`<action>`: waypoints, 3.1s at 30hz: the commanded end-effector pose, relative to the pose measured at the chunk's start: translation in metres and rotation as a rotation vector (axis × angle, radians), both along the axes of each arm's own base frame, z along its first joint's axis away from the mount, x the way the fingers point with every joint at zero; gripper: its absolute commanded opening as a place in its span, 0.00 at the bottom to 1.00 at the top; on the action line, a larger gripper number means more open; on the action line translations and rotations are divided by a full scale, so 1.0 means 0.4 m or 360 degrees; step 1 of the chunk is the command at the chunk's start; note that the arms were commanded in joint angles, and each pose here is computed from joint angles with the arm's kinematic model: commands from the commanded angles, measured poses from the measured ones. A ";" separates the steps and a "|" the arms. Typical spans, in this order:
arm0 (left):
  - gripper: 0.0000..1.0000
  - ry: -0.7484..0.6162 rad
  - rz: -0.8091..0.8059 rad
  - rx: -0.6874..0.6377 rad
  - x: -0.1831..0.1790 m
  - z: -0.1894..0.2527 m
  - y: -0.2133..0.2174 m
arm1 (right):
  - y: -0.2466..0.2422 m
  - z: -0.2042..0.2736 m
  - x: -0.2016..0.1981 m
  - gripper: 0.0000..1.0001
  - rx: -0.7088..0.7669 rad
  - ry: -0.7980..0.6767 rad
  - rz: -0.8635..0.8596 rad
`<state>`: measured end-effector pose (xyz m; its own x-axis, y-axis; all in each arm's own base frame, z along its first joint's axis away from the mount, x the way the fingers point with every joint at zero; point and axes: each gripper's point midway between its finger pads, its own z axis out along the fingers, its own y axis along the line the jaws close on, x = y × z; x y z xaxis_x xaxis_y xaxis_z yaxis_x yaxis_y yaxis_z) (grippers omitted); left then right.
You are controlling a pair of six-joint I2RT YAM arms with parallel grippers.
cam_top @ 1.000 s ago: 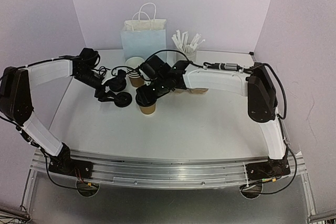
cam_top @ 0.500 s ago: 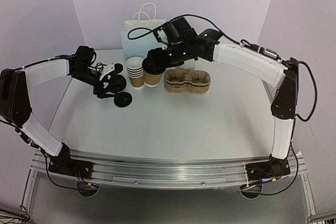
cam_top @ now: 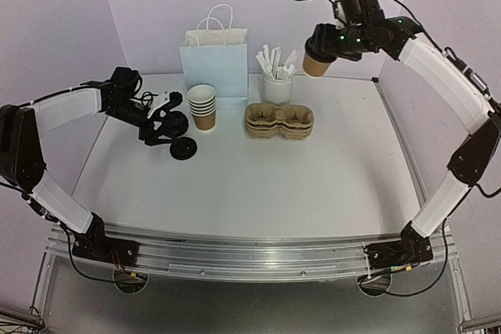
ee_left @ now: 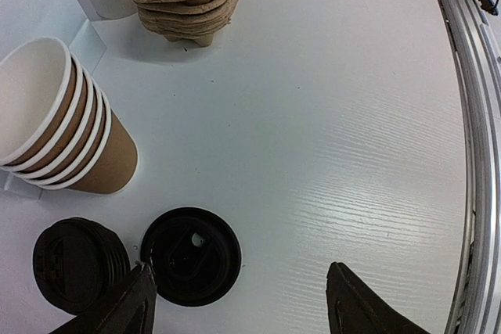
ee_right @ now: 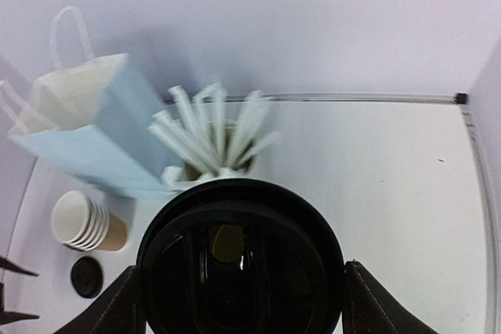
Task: Pack the takeout coffee
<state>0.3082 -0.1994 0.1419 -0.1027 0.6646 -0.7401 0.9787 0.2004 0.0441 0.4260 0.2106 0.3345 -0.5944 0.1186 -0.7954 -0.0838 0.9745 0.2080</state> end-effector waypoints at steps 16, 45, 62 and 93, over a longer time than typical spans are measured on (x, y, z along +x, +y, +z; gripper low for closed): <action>0.74 -0.0086 0.0041 -0.0017 0.009 0.057 0.007 | -0.346 -0.505 0.216 0.39 -0.0255 0.0461 -0.0530; 0.72 -0.0216 0.0027 -0.0151 0.062 0.168 -0.025 | -0.318 -0.420 0.209 0.96 -0.0129 0.0332 -0.0424; 0.57 -0.0403 -0.0082 0.0085 0.226 0.129 -0.198 | 0.030 -0.180 0.147 0.90 0.0189 0.0140 0.0064; 0.19 -0.0239 -0.0036 0.0267 0.279 0.051 -0.191 | 0.562 -0.277 0.026 0.72 0.0763 0.0411 0.0494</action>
